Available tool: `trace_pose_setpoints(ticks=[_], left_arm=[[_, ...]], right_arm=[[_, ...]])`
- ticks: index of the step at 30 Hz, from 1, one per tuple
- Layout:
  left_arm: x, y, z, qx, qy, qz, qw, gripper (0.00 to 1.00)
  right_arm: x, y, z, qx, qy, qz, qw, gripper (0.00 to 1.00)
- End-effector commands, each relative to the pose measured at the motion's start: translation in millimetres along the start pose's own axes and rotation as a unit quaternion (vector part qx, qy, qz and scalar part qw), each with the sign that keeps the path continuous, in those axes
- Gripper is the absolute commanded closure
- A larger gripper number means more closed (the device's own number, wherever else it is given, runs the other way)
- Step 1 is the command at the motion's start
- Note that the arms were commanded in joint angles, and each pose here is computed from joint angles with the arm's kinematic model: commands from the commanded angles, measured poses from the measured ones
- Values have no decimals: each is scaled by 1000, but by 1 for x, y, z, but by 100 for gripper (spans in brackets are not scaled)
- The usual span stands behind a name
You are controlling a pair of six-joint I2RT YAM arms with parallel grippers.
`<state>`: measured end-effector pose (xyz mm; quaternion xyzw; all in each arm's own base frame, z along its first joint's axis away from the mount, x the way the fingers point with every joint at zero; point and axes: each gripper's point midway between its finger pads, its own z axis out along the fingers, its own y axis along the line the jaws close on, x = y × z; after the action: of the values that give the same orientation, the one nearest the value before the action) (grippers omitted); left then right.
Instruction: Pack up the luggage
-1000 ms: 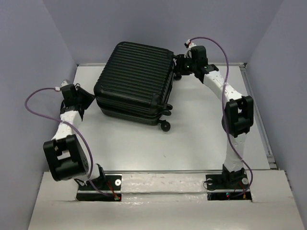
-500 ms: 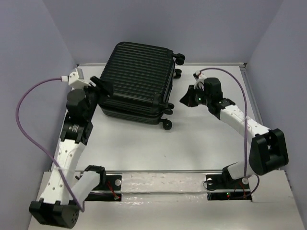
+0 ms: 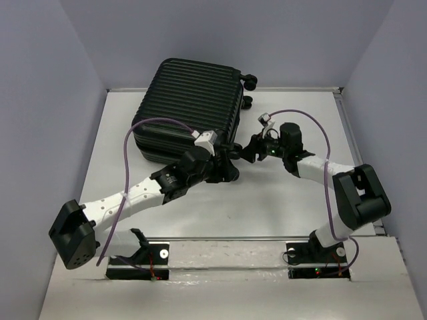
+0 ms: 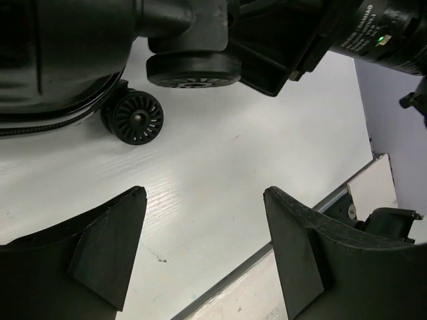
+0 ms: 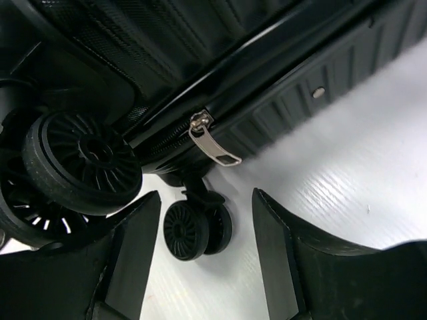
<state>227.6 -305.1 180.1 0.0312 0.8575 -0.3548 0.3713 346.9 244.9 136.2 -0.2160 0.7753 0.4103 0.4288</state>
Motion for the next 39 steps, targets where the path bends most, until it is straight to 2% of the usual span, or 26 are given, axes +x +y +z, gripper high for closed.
trace_pose_setpoints(ticks=[1, 12, 15, 20, 22, 23, 24, 25, 28, 29, 32, 39], left_arm=[[-53, -51, -5, 65, -76, -8, 995, 18], [-51, -43, 24, 31, -69, 0, 997, 18], [-56, -37, 27, 13, -80, 6, 997, 18], [-63, -30, 30, -8, -100, 6, 995, 23], [-66, -28, 31, -13, -108, 5, 994, 26], [-68, -25, 31, -19, -117, 4, 993, 29], [-69, -22, 32, -24, -122, 3, 992, 31], [-69, -20, 32, -28, -124, 3, 992, 32], [-72, -19, 34, -35, -130, 6, 991, 32], [-72, -19, 36, -35, -128, 7, 991, 32], [-73, -18, 40, -39, -130, 8, 991, 31], [-81, -19, 56, -45, -134, 4, 990, 32]], right_arm=[[-31, 14, 11, -67, -49, -100, 992, 36], [-24, 4, 36, -113, -9, -128, 985, 40], [-26, -5, 39, -105, -11, -141, 984, 40], [-21, 2, 46, -152, -1, -130, 980, 40], [-22, 4, 47, -158, -10, -122, 980, 44], [-26, 7, 47, -164, -21, -124, 978, 52], [-24, 7, 47, -165, -22, -119, 979, 55], [-25, 8, 47, -167, -26, -118, 978, 57], [-24, 9, 48, -171, -25, -101, 980, 74], [-22, 8, 48, -170, -24, -97, 980, 75], [-13, 8, 43, -157, -27, -75, 984, 92], [3, 14, 22, -122, -63, -9, 990, 93]])
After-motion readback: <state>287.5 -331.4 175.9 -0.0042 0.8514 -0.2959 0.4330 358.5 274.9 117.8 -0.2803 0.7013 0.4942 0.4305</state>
